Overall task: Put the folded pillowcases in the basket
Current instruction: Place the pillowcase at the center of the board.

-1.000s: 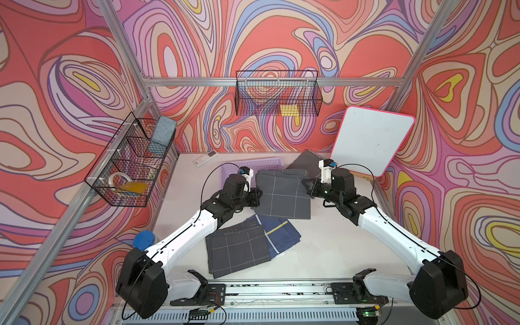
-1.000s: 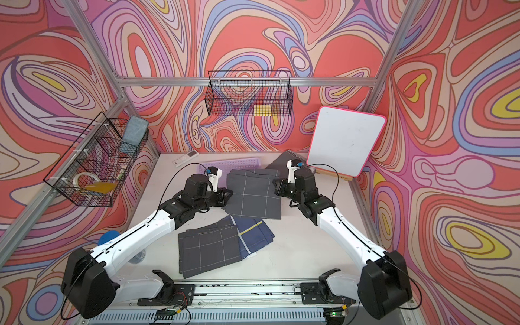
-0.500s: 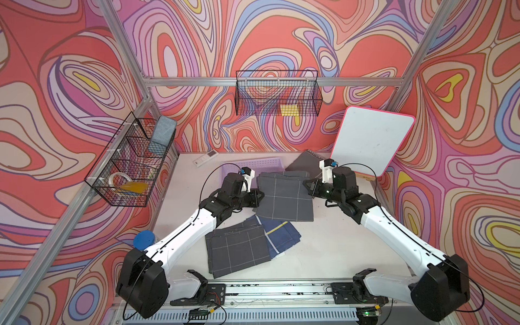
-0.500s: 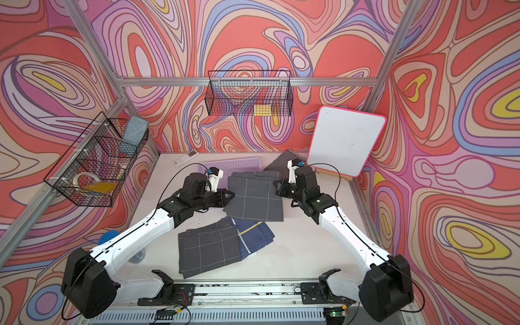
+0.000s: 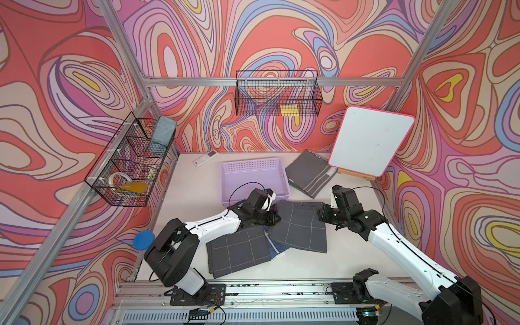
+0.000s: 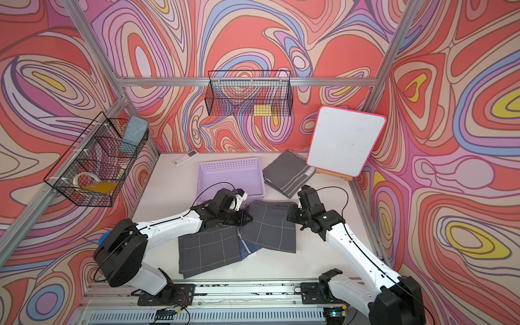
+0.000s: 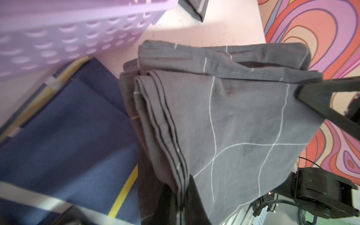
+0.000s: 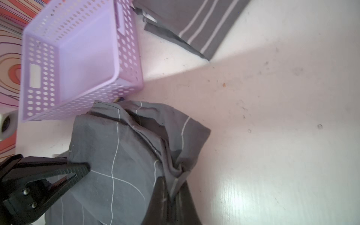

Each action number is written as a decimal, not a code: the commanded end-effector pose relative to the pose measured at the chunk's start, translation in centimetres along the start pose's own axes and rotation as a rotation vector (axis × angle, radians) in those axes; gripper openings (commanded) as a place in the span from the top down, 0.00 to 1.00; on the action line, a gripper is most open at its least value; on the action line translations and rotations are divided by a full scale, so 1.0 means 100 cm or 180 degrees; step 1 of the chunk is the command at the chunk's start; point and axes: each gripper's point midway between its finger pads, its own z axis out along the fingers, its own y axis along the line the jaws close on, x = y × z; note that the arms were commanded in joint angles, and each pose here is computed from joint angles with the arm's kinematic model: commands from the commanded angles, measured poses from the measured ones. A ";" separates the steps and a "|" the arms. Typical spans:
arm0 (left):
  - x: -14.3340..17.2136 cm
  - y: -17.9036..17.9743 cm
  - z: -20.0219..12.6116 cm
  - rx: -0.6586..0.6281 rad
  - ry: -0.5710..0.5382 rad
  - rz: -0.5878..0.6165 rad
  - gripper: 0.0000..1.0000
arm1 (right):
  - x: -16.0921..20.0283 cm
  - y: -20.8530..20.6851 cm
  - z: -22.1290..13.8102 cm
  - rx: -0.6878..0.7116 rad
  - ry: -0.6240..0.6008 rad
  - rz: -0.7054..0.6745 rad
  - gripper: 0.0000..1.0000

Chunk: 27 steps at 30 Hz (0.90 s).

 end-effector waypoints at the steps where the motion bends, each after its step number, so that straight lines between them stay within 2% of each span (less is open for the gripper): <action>1: -0.002 -0.003 0.014 0.0080 -0.0038 -0.0007 1.00 | 0.011 -0.019 0.004 0.0269 0.0084 0.0026 1.00; 7: 0.013 0.003 0.034 -0.0061 0.0128 -0.0009 1.00 | 0.024 -0.032 0.019 0.0431 0.0241 0.0045 1.00; 15: 0.023 0.009 0.032 -0.0251 0.0155 -0.0041 1.00 | 0.028 -0.048 0.025 0.0684 0.0256 0.0041 1.00; 16: 0.024 0.009 0.032 -0.0259 0.0162 -0.0043 0.97 | 0.028 -0.049 0.026 0.0698 0.0252 0.0056 1.00; 21: 0.025 0.012 0.035 -0.0273 0.0167 -0.0066 0.88 | 0.031 -0.053 0.034 0.0754 0.0263 0.0126 0.47; 23: 0.025 0.011 0.036 -0.0263 0.0167 -0.0072 0.87 | 0.033 -0.055 0.038 0.0764 0.0289 0.0152 0.38; 27: 0.025 0.012 0.038 -0.0267 0.0178 -0.0086 0.87 | 0.040 -0.058 0.047 0.0791 0.0352 0.0219 0.26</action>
